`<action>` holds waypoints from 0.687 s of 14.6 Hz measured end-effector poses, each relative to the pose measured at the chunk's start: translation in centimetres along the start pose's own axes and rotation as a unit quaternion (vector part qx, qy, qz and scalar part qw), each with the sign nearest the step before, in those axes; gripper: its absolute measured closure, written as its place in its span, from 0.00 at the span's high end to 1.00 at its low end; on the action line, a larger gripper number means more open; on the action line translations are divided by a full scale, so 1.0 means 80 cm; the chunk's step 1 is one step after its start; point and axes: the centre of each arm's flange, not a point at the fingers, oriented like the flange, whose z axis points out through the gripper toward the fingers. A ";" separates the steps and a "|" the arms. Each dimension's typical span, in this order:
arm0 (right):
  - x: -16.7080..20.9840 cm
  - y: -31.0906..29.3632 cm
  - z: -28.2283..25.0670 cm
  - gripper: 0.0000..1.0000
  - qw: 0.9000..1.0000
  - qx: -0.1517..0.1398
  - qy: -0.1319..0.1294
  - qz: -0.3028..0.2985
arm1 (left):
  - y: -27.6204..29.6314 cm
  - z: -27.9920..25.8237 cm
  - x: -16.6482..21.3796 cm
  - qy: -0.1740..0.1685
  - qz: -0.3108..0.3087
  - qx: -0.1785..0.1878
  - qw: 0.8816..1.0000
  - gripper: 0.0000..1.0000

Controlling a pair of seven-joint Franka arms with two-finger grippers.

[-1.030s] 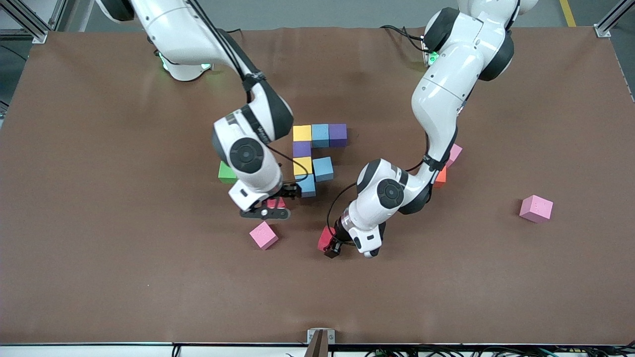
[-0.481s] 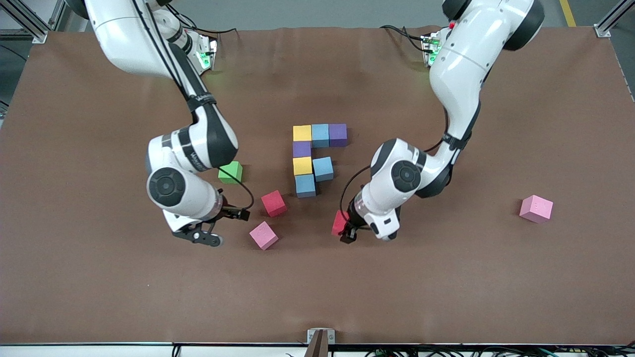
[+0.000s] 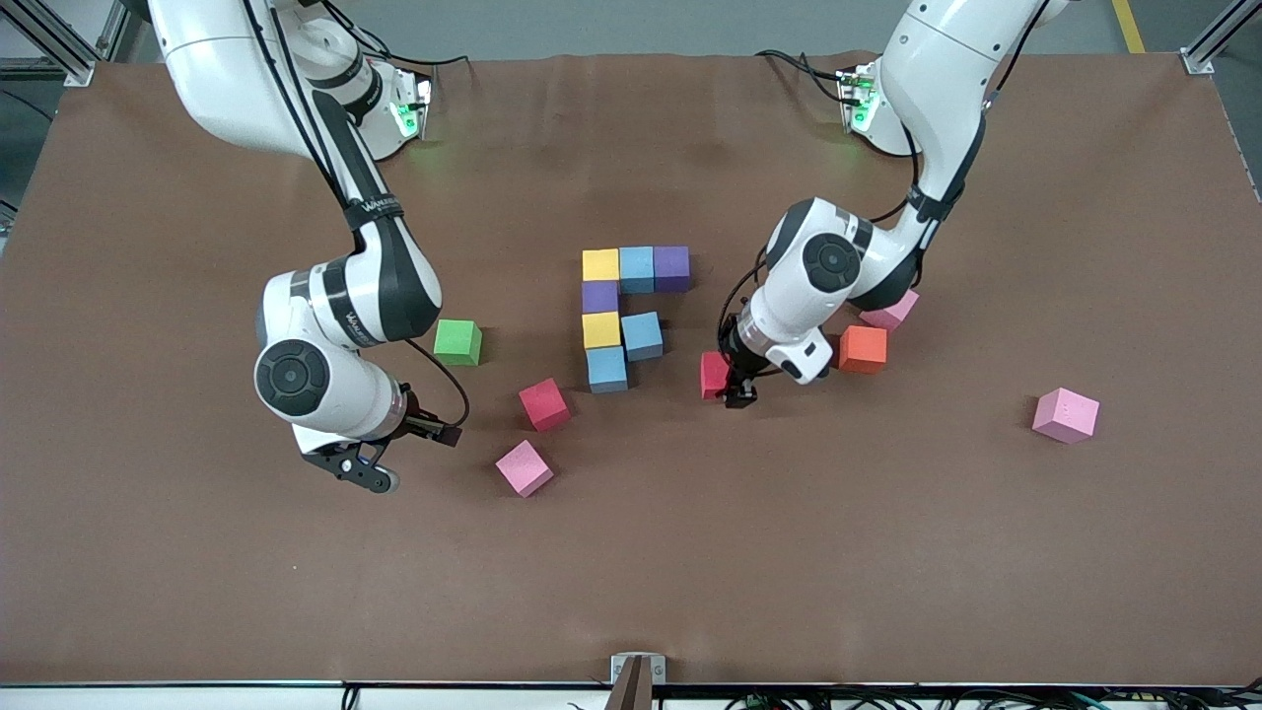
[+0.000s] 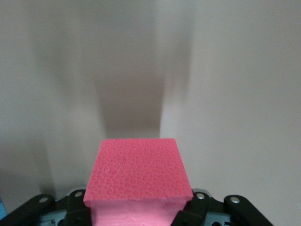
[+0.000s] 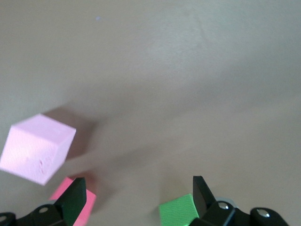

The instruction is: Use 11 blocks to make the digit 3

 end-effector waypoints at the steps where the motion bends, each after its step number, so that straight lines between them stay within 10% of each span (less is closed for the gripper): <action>1: -0.002 -0.005 -0.002 1.00 1.000 0.002 0.010 0.024 | -0.016 0.010 0.005 -0.001 -0.017 -0.006 1.000 0.59; 10: -0.039 -0.052 0.018 1.00 0.993 0.016 0.044 0.110 | -0.105 0.050 -0.014 0.014 -0.074 0.014 0.997 0.59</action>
